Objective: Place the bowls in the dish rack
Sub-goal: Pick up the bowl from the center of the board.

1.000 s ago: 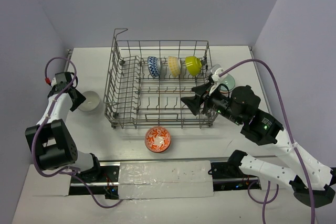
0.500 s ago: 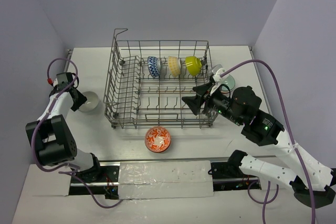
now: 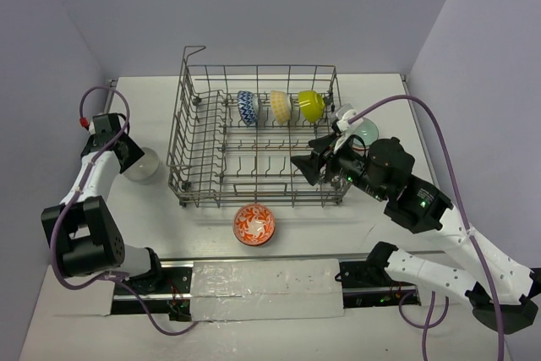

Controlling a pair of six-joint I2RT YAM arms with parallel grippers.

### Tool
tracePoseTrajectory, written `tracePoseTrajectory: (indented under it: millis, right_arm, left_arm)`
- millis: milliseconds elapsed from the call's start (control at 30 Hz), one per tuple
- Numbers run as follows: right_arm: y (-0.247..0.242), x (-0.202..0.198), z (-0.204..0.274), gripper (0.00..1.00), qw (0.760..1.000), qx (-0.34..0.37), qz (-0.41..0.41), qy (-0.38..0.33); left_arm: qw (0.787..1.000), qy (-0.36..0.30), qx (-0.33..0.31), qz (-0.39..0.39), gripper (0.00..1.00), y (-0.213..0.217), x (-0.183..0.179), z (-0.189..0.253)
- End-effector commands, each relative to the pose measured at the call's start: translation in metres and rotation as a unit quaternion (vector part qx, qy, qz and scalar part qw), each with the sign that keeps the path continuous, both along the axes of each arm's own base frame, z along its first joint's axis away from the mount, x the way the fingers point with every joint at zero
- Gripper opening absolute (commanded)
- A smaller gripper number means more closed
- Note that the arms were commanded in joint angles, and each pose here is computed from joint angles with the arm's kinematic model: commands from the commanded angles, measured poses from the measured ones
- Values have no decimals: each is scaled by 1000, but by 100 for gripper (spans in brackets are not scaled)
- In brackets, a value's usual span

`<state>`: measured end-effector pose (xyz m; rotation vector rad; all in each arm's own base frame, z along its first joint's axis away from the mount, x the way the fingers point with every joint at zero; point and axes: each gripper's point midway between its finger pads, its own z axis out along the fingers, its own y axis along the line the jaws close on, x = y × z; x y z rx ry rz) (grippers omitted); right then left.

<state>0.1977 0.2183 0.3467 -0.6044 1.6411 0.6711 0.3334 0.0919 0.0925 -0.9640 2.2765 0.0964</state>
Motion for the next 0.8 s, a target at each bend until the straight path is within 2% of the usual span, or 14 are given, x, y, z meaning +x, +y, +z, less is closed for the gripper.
tracePoseTrajectory:
  millis: [0,233,400,533,767]
  right_arm:
    - [3,4,9,68,1000,10,-3,-18]
    - [2,5,9,68,1000,11,-6,-17]
    - [2,5,9,68,1000,11,-6,-17]
    - [2,4,10,68,1000,12,-7,-18]
    - [-1,5,11,69,1000,13,-13,-22]
  left_arm:
    - [998,-55,17,-24,47,-5,19,36]
    - [996,-45,72,32,48,18,2,45]
    - [994,-34,85,53,52,26,-5,43]
    - [996,-21,63,57,56,29,-7,28]
    - [998,-7,12,57,56,29,-9,3]
